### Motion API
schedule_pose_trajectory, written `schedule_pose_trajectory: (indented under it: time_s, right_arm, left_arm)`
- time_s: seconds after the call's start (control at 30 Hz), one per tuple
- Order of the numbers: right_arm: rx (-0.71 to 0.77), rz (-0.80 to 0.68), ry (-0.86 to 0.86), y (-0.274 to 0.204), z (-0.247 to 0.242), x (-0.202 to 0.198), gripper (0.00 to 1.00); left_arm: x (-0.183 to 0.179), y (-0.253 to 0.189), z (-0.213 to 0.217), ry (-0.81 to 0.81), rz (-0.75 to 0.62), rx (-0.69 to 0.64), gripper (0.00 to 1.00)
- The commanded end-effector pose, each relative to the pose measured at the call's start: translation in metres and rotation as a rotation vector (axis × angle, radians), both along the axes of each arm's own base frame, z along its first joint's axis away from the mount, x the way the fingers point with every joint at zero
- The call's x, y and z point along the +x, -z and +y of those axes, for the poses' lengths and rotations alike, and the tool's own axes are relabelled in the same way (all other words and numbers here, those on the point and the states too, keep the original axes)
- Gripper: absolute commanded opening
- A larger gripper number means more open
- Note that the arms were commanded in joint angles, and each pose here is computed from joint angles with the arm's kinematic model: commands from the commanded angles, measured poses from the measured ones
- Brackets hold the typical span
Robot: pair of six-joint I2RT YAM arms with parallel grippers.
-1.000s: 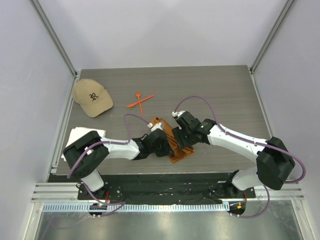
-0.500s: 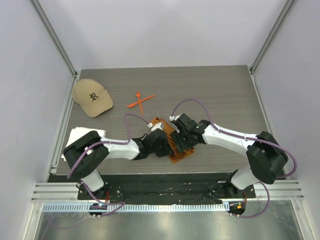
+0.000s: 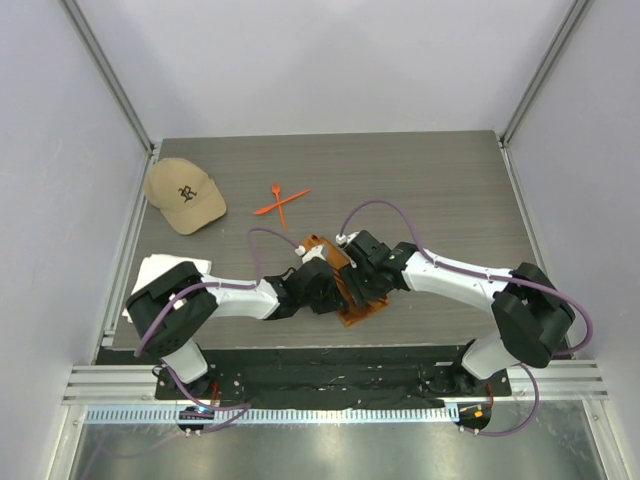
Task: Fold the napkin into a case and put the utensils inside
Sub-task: Smooth out the smaller rectangle-folded napkin at the center of the board.
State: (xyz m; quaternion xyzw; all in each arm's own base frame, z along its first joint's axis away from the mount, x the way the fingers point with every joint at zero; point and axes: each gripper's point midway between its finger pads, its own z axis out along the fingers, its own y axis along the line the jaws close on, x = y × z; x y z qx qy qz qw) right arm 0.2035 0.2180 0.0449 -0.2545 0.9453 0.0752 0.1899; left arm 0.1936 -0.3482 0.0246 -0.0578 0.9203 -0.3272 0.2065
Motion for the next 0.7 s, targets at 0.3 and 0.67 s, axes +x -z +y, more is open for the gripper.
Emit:
schedule_pose_trajectory:
  time_s: [0.3,0.67]
  right_arm:
    - [0.039,-0.105,0.092,-0.042,-0.004,0.027,0.56]
    - [0.079,-0.033,0.011,-0.018,0.008,0.03,0.74]
  left_arm:
    - [0.007,-0.019,-0.005,-0.002,-0.051,-0.038,0.01]
    - [0.006,-0.019,-0.005,-0.002,-0.053,-0.04,0.01]
